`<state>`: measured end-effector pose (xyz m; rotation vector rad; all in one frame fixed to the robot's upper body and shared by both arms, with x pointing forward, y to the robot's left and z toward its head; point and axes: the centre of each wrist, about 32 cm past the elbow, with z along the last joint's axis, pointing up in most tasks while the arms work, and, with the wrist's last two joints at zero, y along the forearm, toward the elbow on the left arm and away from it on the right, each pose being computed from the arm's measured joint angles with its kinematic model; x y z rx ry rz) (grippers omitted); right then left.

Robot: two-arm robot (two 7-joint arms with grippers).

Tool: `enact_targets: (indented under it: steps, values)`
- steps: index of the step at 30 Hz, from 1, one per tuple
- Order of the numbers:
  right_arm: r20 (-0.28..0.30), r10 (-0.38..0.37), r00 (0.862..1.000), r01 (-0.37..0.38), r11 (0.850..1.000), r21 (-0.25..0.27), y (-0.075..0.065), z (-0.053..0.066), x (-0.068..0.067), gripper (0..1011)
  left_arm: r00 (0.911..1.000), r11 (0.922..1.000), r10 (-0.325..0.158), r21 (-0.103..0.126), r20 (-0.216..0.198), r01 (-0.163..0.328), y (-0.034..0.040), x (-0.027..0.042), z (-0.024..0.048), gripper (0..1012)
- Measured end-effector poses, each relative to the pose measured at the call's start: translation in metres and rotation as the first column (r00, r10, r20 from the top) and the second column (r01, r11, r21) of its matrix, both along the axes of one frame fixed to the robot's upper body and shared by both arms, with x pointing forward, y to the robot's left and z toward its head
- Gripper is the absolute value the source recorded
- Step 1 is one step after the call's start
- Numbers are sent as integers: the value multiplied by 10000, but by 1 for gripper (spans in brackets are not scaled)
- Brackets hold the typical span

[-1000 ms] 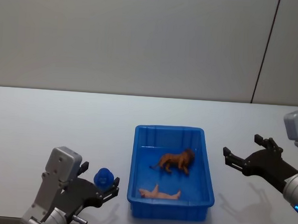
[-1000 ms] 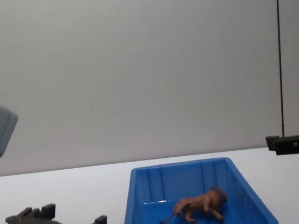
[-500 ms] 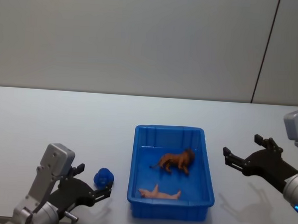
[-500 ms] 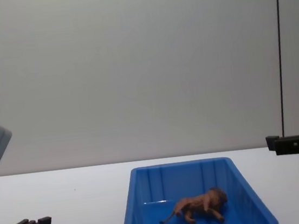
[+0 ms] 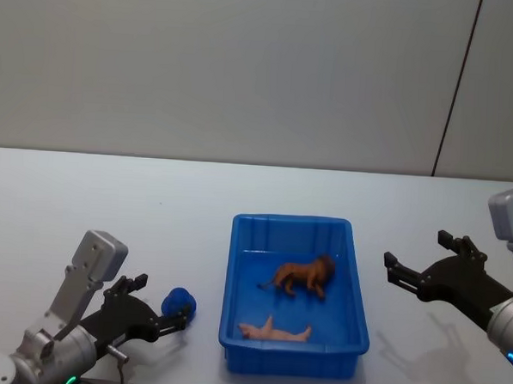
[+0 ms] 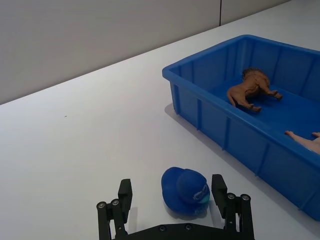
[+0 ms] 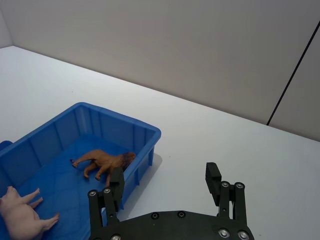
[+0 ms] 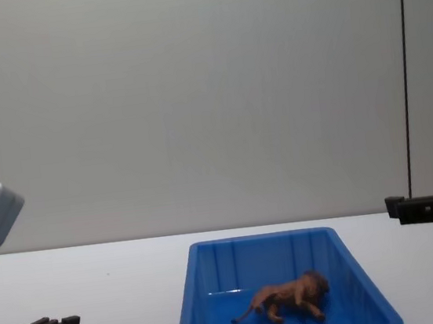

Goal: Pick up the two dolls from the table and place them into the box.

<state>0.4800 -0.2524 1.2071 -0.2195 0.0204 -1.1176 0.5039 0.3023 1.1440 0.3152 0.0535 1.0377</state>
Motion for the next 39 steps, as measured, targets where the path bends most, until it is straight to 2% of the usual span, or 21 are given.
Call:
enact_targets:
  steps: [2, 3, 4, 6, 10, 14, 18, 21, 22, 27, 30, 31, 34, 36, 37, 39]
  values:
    - [1, 0, 10000, 0, 10000, 0, 0, 0, 0, 1001, 10000, 10000, -54, 4, -50, 54, 19, 34, -14, 1002]
    - [1, 0, 10000, 0, 10000, 0, 0, 0, 0, 1001, 9999, 9999, -139, -11, -98, 139, 30, 73, -24, 1002]
    - [1, 0, 10000, 0, 10000, 0, 0, 0, 0, 1001, 9999, 9999, -139, -11, -98, 139, 30, 73, -24, 1002]
    - [0, 0, 10000, 0, 10000, 0, 0, 0, 0, 1001, 9994, 9995, -302, -38, -180, 301, 47, 145, -32, 1002]
    - [0, 0, 10000, 0, 10000, -1, 0, 0, 0, 1001, 9980, 9985, -536, -69, -322, 534, 65, 244, -40, 1002]
    - [0, 1, 10000, -1, 10000, 0, 0, 0, 0, 1001, 9954, 9966, -822, -82, -496, 819, 68, 354, -37, 1002]
    - [0, 0, 10000, 0, 10000, 0, 0, 0, 0, 1001, 9929, 9948, -1019, -64, -615, 1017, 66, 422, -24, 996]
    - [1, -1, 10000, 1, 10000, -1, 0, 0, 0, 1001, 9888, 9917, -1281, -41, -763, 1281, 58, 493, -3, 945]
    - [0, 0, 10000, 0, 10000, 0, 0, 0, 0, 1001, 9888, 9917, -1281, -41, -763, 1281, 58, 493, -3, 930]
    - [0, 0, 10000, 0, 10000, 0, 0, 0, 0, 1001, 9826, 9873, -1582, -39, -976, 1586, 36, 590, 42, 799]
    - [0, 0, 10000, 0, 10000, 0, 0, 0, 0, 1001, 9807, 9860, -1660, -42, -1037, 1665, 29, 612, 58, 674]
    - [0, 0, 10000, 0, 10000, 0, 0, 0, 0, 1001, 9796, 9853, -1701, -49, -1065, 1706, 22, 625, 68, 674]
    - [1, 0, 10000, 0, 10000, -1, 0, 0, 0, 1001, 9783, 9844, -1755, -66, -1103, 1758, 14, 637, 81, 588]
    - [0, 0, 10000, 0, 10000, 0, 0, 0, 0, 1001, 9774, 9839, -1784, -75, -1133, 1787, 7, 645, 92, 484]
    - [0, 0, 10000, 0, 10000, 0, 0, 0, 0, 1001, 9769, 9836, -1801, -83, -1153, 1804, 2, 650, 98, 484]
    - [0, 0, 10000, 0, 10000, 0, 0, 0, 0, 1001, 9764, 9834, -1810, -86, -1177, 1813, -2, 653, 104, 400]
